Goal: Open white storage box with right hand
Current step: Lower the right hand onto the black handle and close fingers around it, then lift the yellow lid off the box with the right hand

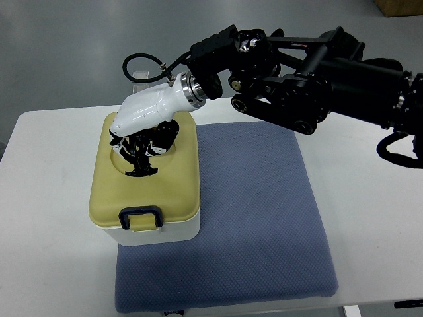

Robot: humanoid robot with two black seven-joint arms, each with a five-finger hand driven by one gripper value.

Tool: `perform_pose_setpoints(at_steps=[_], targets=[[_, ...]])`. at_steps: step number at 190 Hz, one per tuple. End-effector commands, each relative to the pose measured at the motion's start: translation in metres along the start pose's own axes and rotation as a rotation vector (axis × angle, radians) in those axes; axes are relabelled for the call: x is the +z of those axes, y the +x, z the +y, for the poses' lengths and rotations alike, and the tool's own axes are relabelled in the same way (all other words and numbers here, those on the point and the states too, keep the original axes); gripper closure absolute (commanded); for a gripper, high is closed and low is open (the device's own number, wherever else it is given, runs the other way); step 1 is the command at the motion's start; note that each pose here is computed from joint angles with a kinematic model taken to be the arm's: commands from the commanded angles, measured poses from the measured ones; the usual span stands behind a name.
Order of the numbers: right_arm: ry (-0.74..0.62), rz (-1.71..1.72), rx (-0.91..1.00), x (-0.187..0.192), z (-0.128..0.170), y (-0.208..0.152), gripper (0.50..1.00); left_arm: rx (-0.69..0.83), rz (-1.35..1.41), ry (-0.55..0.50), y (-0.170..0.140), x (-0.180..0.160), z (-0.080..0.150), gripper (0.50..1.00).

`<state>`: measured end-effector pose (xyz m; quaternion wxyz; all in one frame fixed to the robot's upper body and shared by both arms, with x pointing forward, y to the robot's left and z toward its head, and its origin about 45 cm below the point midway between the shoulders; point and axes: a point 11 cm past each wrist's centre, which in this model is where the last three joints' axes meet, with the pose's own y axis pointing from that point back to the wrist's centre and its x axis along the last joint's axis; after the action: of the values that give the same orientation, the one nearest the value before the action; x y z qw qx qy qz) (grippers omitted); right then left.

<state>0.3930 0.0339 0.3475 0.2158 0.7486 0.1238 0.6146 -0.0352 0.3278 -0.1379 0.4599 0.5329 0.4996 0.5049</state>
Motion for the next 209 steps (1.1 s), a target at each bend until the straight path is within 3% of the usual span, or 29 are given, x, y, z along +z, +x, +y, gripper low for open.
perform_pose_setpoints(at_steps=[1,48,139,188,209], targets=[[0.003,-0.003,0.017,-0.001,0.002,0.007,1.000,0.000,0.002,0.000,0.000,0.000,0.000,0.500],[-0.019,0.010,0.037,0.004,0.009,0.019,1.000,0.000,0.000,0.000,0.000,0.000,0.000,0.500],[-0.194,-0.098,0.176,0.062,0.080,0.034,1.000,0.000,0.000,0.000,0.000,0.000,0.000,0.500],[-0.300,-0.160,0.232,0.094,0.122,0.023,1.000,0.000,0.000,0.000,0.000,0.000,0.000,0.500],[-0.358,-0.215,0.234,0.112,0.139,-0.003,1.000,0.000,0.002,0.000,0.000,0.000,0.000,0.500]])
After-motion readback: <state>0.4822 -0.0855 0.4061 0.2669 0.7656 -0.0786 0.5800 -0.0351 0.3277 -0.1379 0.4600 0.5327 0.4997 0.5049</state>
